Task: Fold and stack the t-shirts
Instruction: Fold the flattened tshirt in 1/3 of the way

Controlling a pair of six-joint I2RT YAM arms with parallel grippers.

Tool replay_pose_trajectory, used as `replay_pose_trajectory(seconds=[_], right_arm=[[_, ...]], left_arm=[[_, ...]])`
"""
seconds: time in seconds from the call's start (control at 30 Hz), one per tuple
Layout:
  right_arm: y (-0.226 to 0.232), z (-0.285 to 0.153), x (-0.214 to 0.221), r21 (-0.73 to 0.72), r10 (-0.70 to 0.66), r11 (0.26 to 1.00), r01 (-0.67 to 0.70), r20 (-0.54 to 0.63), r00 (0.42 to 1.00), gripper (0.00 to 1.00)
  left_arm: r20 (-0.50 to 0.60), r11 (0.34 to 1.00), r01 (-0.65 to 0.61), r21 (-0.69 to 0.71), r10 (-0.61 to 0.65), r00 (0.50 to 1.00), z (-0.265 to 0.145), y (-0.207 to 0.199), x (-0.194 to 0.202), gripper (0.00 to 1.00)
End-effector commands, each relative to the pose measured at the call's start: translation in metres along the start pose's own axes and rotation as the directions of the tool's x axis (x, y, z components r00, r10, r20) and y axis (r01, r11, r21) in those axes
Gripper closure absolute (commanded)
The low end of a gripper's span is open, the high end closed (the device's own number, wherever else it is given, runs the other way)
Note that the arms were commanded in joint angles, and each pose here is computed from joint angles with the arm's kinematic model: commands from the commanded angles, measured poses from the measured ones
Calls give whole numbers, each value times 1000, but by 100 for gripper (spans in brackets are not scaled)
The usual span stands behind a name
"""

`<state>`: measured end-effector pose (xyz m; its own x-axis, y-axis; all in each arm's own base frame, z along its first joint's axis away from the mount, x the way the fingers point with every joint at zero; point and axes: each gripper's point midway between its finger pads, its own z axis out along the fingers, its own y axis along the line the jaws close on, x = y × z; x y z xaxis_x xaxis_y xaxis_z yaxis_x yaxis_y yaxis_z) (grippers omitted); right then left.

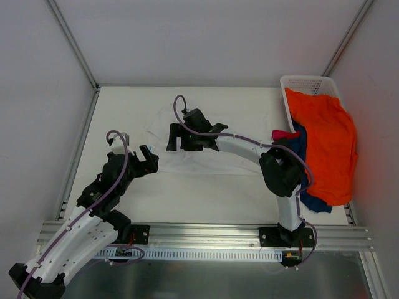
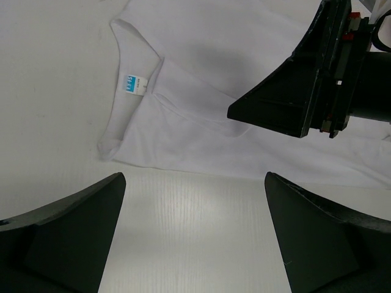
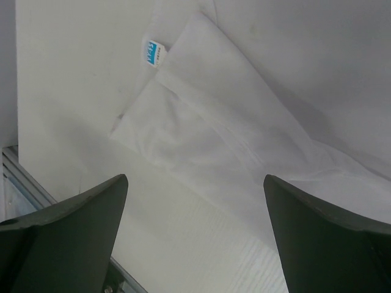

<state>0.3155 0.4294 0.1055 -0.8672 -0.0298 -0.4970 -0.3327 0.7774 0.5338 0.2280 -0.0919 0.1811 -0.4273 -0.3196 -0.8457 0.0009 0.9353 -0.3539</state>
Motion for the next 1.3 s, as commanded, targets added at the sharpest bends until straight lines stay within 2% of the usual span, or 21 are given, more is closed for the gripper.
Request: replay_pose_trajectory(seconds=[0.0,0.33,0.77,0.87,0.9,0.93,1.07,1.13,1.17,1.27], right_arm=[[-14,-7,-6,77,-50,996,47,31,998,2],[-36,0,2,166,-26,986,25,6,1000,4],[-36,15,22,171,20,985,-18,-12,1000,8],[-38,20,27,175,26,984,-22,-20,999,16],[-39,22,27,176,26,984,-22,-21,999,24],[-39,23,28,178,28,984,-23,-23,999,28],[-39,27,27,179,28,984,-23,-24,999,35],[-41,29,29,184,25,983,-19,-32,999,41],[-39,29,26,181,24,983,-19,-27,999,47],[-46,32,24,213,15,977,-11,-17,1000,53]], left_arm=[[-20,999,18,31,-18,1000,-3,-5,6,1],[-28,1000,13,17,-13,1000,0,-2,10,1],[-33,1000,5,-9,-6,999,3,2,12,1],[-36,1000,4,-7,-5,999,3,2,12,1],[-33,1000,5,-9,-6,999,3,2,12,1],[-35,1000,4,-8,-5,999,3,2,12,1],[-37,1000,3,-11,-4,999,4,2,12,1],[-38,1000,3,-12,-4,999,4,2,13,1],[-40,1000,3,-9,-3,999,4,2,13,1],[-36,1000,4,-9,-4,999,4,1,12,1]])
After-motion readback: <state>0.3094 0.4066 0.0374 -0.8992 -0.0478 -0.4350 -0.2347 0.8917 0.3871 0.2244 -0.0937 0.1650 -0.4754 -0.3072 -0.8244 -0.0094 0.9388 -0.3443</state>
